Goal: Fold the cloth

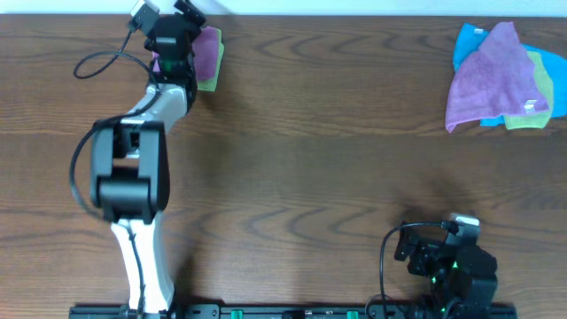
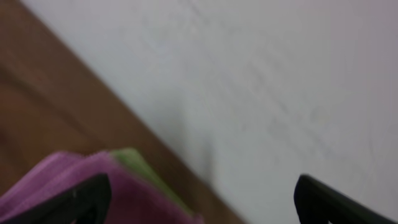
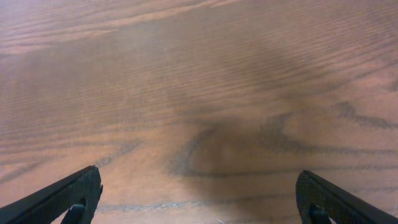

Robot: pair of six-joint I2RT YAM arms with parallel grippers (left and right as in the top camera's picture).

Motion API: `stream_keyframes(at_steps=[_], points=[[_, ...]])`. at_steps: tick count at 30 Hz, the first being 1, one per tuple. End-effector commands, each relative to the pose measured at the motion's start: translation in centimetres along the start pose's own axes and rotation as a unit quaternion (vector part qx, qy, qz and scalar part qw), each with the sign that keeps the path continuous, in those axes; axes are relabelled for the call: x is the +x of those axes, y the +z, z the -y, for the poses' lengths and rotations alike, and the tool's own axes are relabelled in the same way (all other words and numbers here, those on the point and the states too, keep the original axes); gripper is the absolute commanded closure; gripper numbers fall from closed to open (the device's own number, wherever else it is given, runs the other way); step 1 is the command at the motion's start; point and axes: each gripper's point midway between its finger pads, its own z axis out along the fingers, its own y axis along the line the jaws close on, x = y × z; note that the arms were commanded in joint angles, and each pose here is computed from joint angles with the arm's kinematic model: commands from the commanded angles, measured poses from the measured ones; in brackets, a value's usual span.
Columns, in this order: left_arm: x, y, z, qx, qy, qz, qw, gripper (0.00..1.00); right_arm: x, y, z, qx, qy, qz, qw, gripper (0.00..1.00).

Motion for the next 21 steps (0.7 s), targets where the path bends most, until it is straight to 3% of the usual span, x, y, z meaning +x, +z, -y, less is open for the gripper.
stream_keyframes(at_steps=[1, 4, 7, 13, 16, 21], points=[[-6.5, -5.9, 4.3, 0.005, 0.031, 0.008, 0.999, 0.05, 0.1, 0.0, 0.3, 0.007, 0.006, 0.001, 1.000, 0.01], [-9.4, -11.3, 3.8, -0.042, 0.117, -0.015, 0.992, 0.05, 0.1, 0.0, 0.3, 0.007, 0.006, 0.001, 1.000, 0.01], [-11.7, -16.1, 4.3, -0.049, 0.244, -0.022, 0.968, 0.05, 0.1, 0.0, 0.3, 0.007, 0.006, 0.001, 1.000, 0.01], [-10.1, -23.6, 2.7, -0.041, 0.422, -0.046, 0.905, 0.05, 0.1, 0.0, 0.3, 0.007, 0.006, 0.001, 1.000, 0.01], [-7.8, -26.8, -1.5, -0.059, 0.431, -0.060, 0.899, 0.05, 0.1, 0.0, 0.3, 0.007, 0.006, 0.001, 1.000, 0.01], [-1.8, -32.4, -7.4, -0.005, 0.412, -0.101, 0.906, 0.05, 0.1, 0.0, 0.3, 0.007, 0.006, 0.001, 1.000, 0.01]])
